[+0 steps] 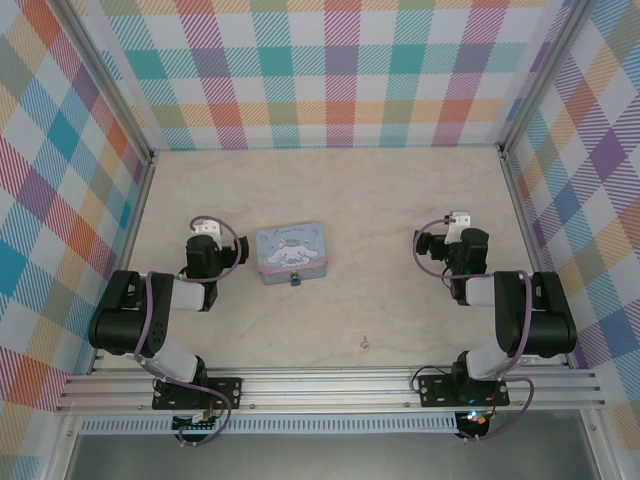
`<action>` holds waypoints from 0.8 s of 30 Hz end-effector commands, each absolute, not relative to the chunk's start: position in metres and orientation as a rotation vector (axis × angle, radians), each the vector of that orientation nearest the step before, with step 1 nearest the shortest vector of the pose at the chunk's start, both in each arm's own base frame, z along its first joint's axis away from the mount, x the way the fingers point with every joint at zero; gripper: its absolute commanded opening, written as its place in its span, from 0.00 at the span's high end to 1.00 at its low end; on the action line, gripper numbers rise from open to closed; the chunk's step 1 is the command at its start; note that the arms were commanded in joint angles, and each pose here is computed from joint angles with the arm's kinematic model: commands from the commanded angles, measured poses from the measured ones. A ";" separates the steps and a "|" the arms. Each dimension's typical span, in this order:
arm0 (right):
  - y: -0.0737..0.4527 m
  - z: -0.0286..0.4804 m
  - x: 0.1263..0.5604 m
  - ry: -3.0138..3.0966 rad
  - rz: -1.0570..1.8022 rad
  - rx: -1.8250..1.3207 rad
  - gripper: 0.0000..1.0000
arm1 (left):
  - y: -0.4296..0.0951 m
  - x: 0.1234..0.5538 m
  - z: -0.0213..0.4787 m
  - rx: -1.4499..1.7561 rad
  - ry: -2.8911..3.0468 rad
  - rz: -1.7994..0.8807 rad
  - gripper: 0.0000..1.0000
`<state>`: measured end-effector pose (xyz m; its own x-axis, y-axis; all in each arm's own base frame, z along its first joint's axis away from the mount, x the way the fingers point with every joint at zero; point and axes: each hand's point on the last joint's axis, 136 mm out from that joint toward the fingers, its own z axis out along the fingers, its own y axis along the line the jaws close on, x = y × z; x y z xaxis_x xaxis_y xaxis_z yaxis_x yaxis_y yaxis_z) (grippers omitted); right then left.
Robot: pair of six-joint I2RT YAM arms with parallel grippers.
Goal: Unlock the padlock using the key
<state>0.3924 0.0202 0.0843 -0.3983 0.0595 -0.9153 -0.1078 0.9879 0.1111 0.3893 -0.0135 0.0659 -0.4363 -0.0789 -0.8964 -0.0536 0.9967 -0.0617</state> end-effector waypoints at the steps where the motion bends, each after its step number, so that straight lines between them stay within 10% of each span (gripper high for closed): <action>1: 0.022 0.092 0.397 1.949 0.179 -0.045 0.00 | -0.013 0.398 0.079 -0.075 1.984 -0.036 0.00; 24: 0.010 0.097 0.397 1.943 0.135 0.037 0.00 | 0.002 0.392 0.106 -0.169 1.965 0.025 0.00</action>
